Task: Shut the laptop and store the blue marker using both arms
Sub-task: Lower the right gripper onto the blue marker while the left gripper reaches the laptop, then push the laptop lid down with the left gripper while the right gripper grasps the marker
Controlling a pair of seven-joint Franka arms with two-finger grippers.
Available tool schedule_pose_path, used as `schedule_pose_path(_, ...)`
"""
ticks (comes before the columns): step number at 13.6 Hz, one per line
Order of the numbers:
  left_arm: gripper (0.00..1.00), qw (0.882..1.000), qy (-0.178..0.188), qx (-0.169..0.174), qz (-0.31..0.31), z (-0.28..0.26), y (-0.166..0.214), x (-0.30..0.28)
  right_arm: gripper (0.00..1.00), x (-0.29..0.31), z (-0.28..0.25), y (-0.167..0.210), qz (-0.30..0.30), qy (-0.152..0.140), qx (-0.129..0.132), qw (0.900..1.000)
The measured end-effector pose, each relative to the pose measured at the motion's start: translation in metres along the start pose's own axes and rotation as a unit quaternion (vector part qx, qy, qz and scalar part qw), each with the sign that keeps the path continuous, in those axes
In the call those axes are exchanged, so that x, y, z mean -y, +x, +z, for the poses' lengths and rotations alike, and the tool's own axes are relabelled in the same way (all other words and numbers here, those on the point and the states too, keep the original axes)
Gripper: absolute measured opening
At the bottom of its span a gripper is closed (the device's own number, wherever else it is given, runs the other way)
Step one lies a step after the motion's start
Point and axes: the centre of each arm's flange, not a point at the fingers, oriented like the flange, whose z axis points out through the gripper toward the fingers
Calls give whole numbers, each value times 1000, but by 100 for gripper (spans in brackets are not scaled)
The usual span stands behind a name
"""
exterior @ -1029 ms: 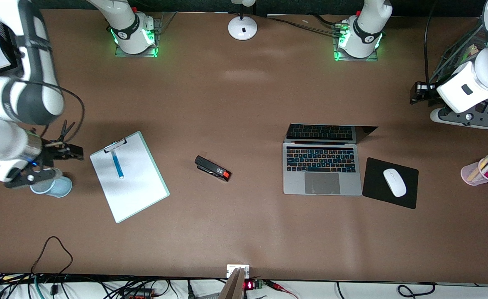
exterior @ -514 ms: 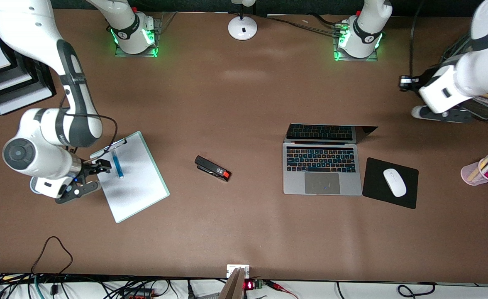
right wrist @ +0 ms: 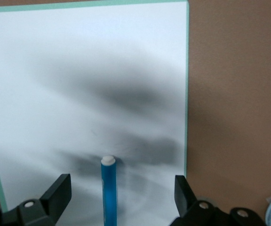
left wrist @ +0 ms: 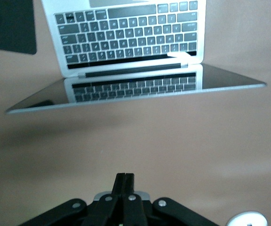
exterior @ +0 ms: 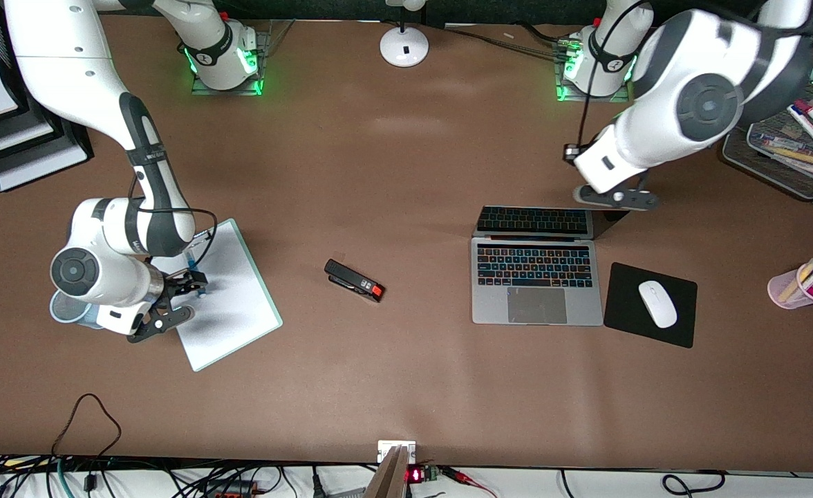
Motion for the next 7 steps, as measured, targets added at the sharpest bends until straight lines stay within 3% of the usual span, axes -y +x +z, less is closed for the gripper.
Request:
schedule_pose_path(2, 2, 1000, -4, -30, -3, 35, 7, 1, 97, 1, 10, 1, 0, 0, 1, 1000)
schedule_pose_path(4, 1, 998, -8, -61, -3, 70, 9, 1, 78, 1, 15, 1, 1, 1, 3, 1000)
schedule_pose_path(7, 1, 994, -19, -106, -2, 87, 19, 2, 71, 2, 22, 1, 5, 8, 5, 1000)
